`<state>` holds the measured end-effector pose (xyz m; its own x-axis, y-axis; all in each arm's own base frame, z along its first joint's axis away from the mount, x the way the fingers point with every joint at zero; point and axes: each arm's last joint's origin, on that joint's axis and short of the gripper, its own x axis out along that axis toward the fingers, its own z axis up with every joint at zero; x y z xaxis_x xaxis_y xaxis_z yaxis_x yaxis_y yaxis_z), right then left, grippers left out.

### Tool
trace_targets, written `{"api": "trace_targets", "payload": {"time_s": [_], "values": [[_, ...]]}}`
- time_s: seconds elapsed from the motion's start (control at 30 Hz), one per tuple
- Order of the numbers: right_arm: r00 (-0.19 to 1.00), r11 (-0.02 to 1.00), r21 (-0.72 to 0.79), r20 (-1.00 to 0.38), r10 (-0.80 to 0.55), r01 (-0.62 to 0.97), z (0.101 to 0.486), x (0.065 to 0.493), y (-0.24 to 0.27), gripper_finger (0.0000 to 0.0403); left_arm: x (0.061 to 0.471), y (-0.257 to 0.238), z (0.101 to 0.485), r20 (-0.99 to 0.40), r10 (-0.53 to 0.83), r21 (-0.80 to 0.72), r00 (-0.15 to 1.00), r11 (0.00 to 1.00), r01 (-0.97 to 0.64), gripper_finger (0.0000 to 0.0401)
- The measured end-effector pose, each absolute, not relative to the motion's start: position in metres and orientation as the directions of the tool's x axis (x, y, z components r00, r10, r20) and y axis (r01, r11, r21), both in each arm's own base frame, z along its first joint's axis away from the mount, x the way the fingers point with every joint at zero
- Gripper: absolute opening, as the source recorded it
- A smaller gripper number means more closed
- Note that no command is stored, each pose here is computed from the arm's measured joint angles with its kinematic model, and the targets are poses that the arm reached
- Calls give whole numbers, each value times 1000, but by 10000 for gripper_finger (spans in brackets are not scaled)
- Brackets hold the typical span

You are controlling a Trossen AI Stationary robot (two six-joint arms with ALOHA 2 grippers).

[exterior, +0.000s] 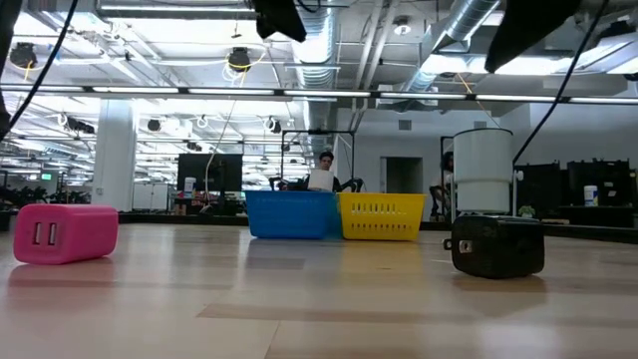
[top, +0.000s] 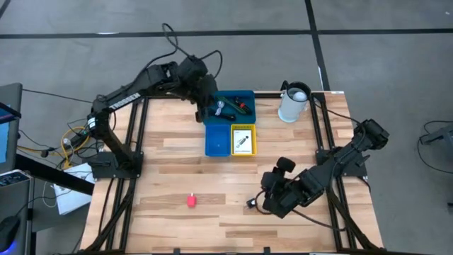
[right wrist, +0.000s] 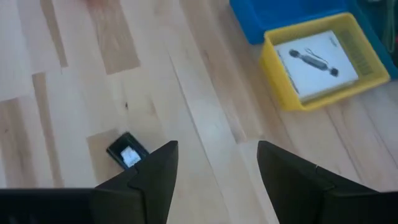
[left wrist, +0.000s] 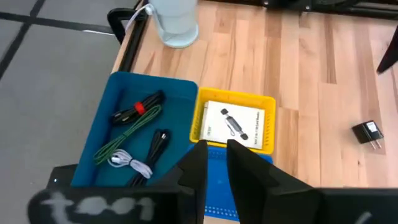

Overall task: Pick and place items into bin
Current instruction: Put the black charger adapter into the blue bin

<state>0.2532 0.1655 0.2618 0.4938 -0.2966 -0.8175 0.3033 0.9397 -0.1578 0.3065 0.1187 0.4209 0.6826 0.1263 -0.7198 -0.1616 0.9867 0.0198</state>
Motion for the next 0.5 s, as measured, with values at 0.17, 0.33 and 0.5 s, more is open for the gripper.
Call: {"api": "trace_targets", "payload": {"time_s": [0.17,0.33,0.5], "values": [[457,940,-193,-834,-309,283,234,269,176,217,317,89,420,-728,165,78,666,984,-159,35],[370,953,-209,-886,-279,219,206,279,185,234,323,62,421,-721,169,117,672,986,-122,28],[328,962,-224,-907,-264,155,193,290,189,251,321,46,427,-702,147,117,697,989,-91,28]]}}
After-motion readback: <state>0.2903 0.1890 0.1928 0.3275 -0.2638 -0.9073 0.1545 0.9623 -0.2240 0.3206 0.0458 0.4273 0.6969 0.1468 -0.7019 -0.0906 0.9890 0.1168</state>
